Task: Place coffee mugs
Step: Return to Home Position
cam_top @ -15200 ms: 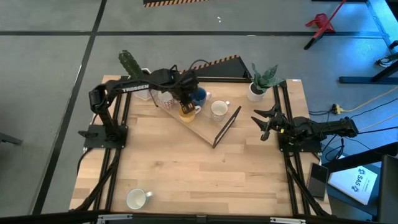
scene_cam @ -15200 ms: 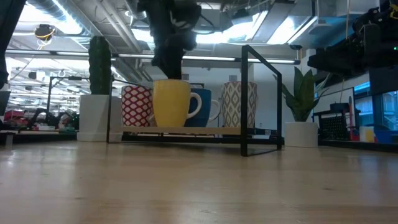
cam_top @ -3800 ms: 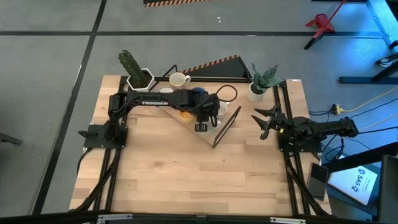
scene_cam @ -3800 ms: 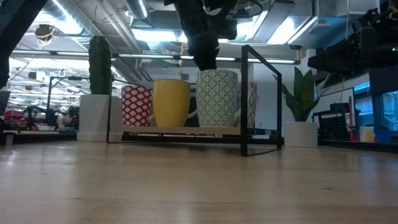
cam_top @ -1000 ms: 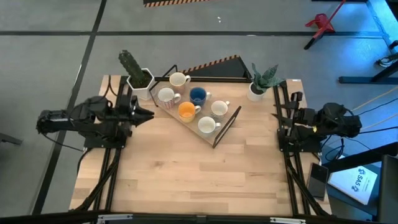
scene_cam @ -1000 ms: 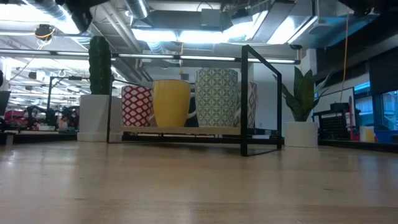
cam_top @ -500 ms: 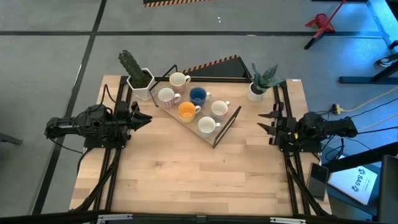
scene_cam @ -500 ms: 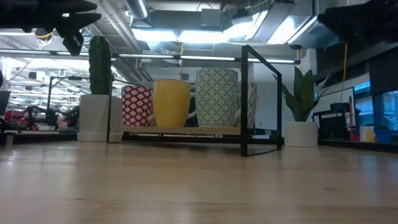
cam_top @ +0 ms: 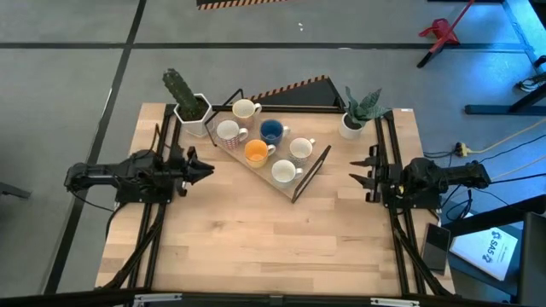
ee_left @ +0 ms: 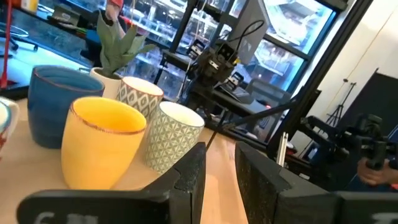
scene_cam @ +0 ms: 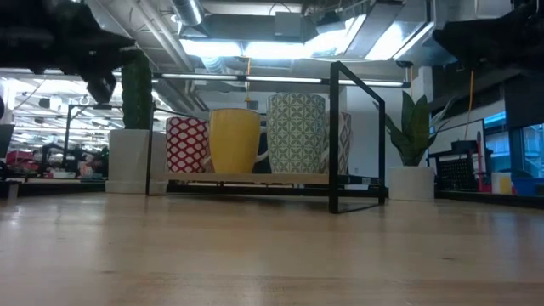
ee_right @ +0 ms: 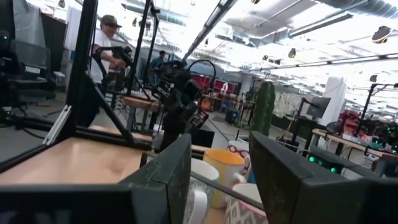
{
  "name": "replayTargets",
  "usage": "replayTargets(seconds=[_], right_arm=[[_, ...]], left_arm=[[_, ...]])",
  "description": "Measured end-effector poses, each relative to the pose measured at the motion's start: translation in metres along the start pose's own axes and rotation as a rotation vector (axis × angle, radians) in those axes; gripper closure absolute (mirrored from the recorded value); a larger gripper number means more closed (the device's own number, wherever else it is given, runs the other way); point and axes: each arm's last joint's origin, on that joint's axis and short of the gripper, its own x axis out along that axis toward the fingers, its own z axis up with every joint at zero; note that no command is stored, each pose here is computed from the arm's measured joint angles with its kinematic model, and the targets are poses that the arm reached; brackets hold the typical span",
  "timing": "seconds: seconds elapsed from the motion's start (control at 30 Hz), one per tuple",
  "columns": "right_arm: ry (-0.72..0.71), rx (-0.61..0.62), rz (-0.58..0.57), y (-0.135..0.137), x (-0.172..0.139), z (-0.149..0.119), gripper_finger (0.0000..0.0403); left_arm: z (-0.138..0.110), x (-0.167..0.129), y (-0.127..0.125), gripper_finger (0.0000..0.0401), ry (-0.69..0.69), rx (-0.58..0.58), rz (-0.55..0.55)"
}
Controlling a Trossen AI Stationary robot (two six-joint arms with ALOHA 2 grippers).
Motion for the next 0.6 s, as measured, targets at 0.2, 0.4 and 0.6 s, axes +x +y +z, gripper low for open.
replayTargets(seconds=[0.2,0.4,0.6], right_arm=[[0.02,-0.004,-0.008,0.0,0.0,-0.002,0.0253],[0.065,-0.011,-0.009,0.001,0.0,-0.006,0.0253],[0.134,-0.024,0.013,0.003,-0.001,-0.013,0.0253]], left_arm=[[-0.018,0.004,0.009,0.0321,-0.006,-0.029,0.001],[-0.018,0.004,0.009,0.0321,-0.018,0.005,0.016],[-0.019,0.004,0.009,0.0321,-0.006,0.008,0.017]])
